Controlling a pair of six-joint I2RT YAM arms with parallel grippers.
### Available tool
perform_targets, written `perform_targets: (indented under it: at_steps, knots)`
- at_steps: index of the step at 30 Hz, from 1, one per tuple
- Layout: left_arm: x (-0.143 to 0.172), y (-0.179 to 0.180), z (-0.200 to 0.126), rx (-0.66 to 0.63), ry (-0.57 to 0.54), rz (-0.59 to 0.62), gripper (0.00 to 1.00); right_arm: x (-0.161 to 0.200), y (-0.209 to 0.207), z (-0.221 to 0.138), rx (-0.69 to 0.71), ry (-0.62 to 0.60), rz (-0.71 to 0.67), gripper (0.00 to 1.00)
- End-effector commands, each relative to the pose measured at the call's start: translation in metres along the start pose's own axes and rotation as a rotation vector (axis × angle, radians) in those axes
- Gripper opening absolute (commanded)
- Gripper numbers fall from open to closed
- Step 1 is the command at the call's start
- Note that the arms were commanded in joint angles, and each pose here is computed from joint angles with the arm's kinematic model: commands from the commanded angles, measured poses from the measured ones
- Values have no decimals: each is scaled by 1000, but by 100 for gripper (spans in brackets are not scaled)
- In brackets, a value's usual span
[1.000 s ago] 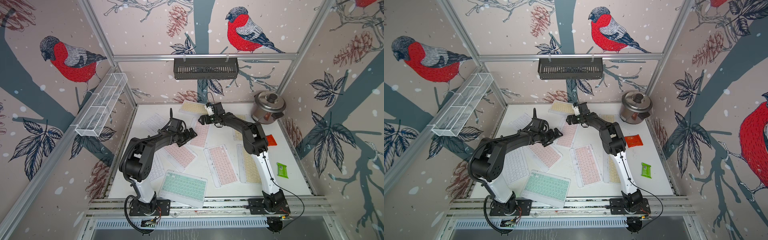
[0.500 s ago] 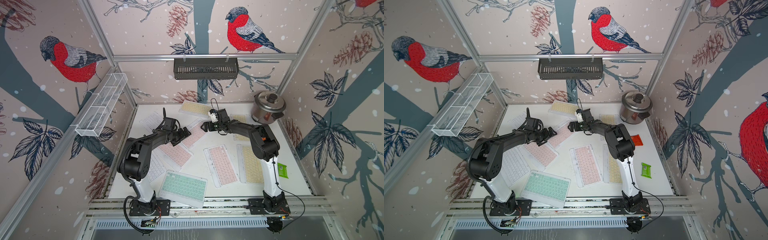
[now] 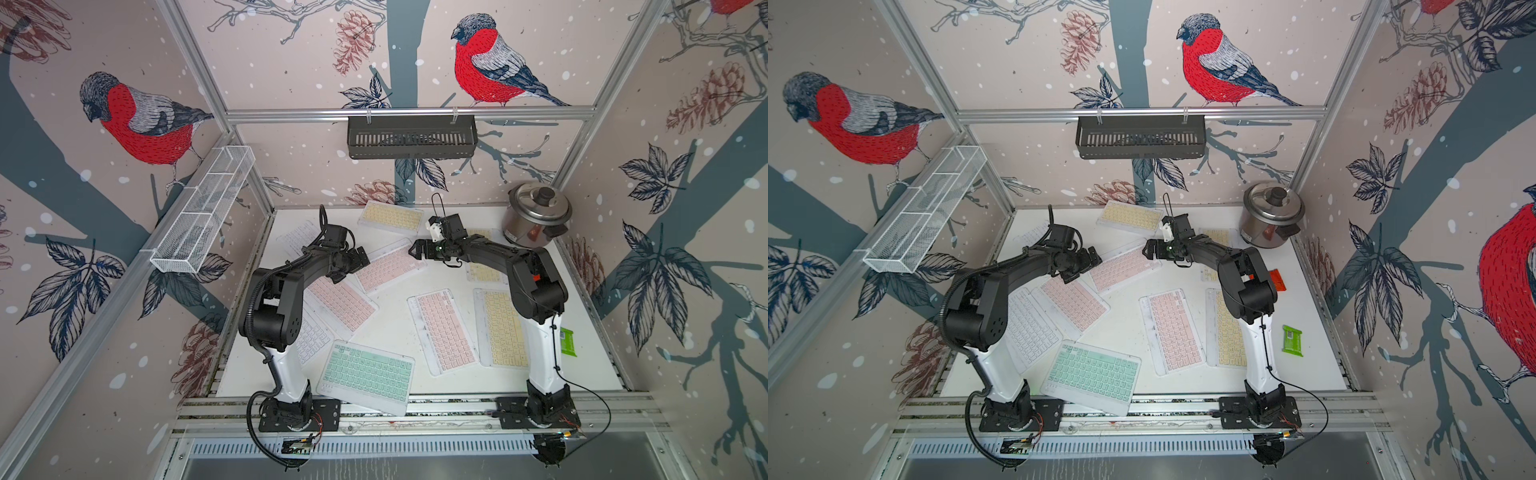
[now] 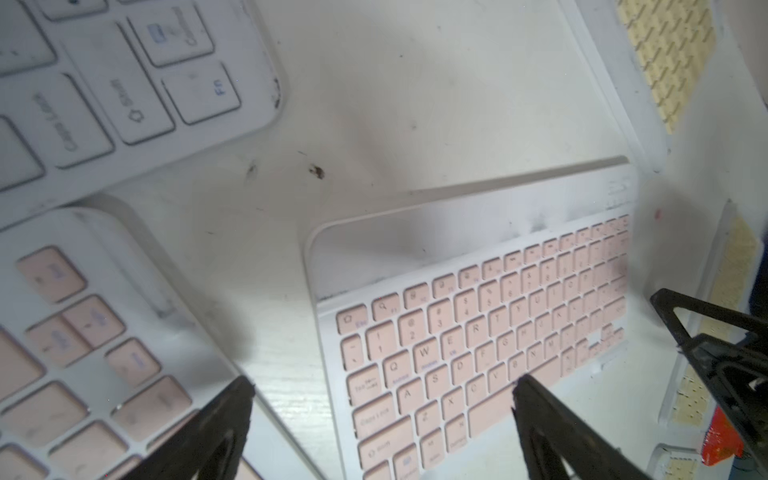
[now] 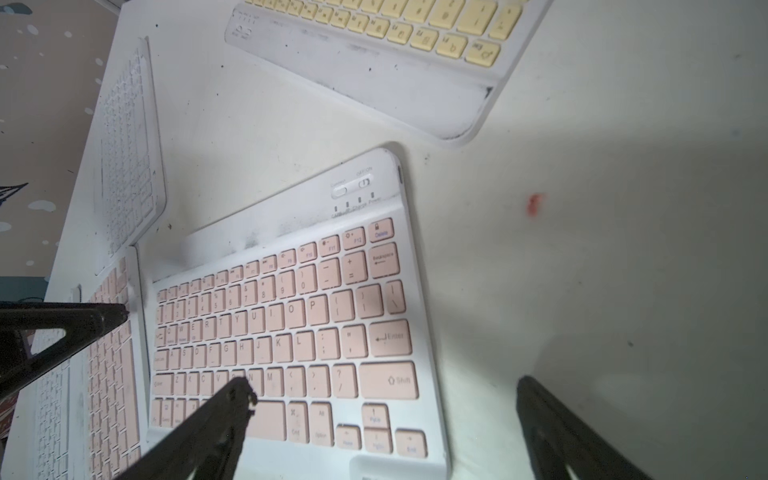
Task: Stack the numeric keypads
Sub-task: Adjust the numeric keypad at the center of the board.
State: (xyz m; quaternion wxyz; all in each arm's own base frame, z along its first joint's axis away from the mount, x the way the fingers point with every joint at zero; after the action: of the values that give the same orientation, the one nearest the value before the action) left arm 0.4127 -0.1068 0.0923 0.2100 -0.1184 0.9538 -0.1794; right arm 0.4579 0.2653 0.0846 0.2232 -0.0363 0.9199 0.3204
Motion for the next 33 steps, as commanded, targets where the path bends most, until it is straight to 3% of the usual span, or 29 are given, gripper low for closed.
perform_targets:
  at_steps: [1,7,22,26,33]
  knots:
    - [-8,1,8,-23,7,2,97,6,2,6,-12,35,26,100]
    - [-17,-17,25,36,29,23,97,18,7,2,-43,48,33,100]
    - [-29,-92,63,121,59,144,97,48,1,-47,-94,2,113,100]
    - [-37,-98,54,111,51,166,97,38,-19,-57,-54,-9,145,100]
    - [-32,-73,12,86,1,137,97,44,-21,-69,-13,-20,144,100]
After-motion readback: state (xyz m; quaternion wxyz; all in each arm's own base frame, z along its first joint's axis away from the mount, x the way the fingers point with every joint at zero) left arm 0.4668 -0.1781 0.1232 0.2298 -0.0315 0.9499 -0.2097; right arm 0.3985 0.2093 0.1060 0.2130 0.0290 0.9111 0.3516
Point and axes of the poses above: each gripper's point midway between its finger pads, its own z axis out along the fingers, its own y axis along the line the jaws close on, x = y × z, the point moved 5 cm from there along -z, back along the fingers, and after that the axes turned 9 degrees about z, right-handed, at the moved point
